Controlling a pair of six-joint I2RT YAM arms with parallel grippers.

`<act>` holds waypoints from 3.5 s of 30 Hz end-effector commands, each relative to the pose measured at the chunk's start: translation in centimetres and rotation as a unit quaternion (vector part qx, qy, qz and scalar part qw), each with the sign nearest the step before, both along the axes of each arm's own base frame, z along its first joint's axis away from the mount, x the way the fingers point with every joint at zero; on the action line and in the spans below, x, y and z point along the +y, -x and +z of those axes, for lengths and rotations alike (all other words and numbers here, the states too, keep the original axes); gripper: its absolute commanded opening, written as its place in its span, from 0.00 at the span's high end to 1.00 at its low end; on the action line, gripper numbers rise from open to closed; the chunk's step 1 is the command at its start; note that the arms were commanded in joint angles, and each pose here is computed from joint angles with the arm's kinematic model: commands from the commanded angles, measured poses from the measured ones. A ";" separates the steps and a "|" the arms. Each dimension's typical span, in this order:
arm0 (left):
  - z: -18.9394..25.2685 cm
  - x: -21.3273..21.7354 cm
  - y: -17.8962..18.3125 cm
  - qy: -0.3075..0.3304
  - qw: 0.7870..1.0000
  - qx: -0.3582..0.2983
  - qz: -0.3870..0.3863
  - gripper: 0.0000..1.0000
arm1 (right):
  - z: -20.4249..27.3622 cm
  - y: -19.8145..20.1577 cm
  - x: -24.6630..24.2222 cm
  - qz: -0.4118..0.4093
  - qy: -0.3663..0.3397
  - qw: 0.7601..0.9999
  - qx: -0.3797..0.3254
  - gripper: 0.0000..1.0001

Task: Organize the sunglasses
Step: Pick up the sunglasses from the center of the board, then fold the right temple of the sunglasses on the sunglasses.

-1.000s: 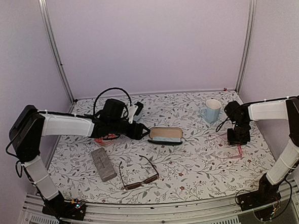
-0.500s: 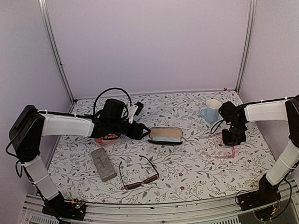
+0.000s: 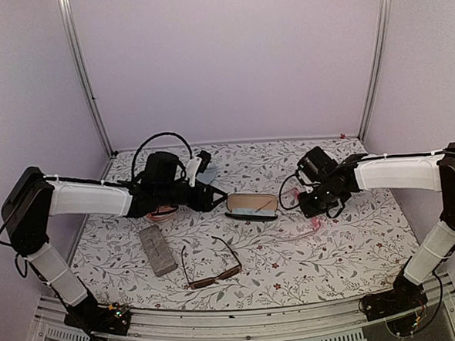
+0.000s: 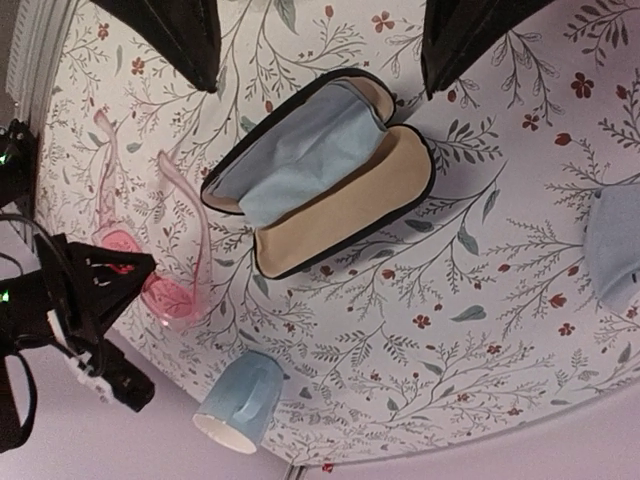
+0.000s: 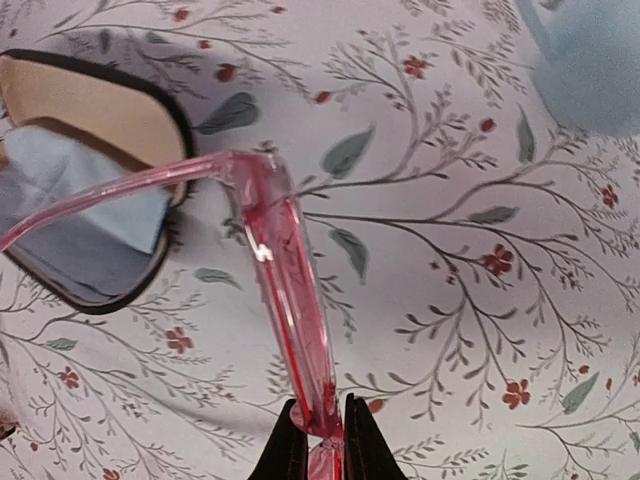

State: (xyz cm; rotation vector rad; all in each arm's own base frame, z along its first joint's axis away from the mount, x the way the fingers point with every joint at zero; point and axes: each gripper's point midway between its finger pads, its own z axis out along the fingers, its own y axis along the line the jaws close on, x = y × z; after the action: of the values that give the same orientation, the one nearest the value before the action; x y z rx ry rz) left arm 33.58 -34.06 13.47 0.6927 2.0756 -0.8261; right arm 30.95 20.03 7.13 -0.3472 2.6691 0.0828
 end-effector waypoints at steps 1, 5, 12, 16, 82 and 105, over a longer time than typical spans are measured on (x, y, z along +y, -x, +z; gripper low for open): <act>4.6 -1.4 0.8 0.070 0.996 -0.045 -0.034 0.33 | 2.7 0.0 6.2 0.108 -0.063 0.991 -0.052 1.00; 5.0 -2.4 1.6 0.081 0.994 -0.051 -0.055 0.34 | 4.6 1.2 9.7 0.172 -0.124 0.974 -0.082 1.00; 4.5 -4.2 3.9 0.099 0.989 -0.050 -0.099 0.34 | 7.4 3.5 12.4 0.238 -0.224 0.939 -0.107 0.99; 5.1 -5.4 5.4 0.115 0.983 -0.058 -0.129 0.34 | 7.7 4.0 12.4 0.247 -0.237 0.933 -0.111 0.99; 4.1 -7.3 7.7 0.143 0.972 -0.077 -0.171 0.23 | 9.9 7.8 15.4 0.317 -0.370 0.869 -0.082 0.99; 5.8 -8.2 10.5 0.194 0.925 -0.030 -0.325 0.30 | 9.3 11.0 16.3 0.392 -0.393 0.830 -0.042 0.95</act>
State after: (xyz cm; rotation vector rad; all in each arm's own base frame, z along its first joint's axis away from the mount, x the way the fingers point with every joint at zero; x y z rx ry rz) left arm 23.61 -41.91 19.44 1.1225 1.5609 -1.4532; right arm 20.68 35.90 16.67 -1.0268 2.0020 1.2871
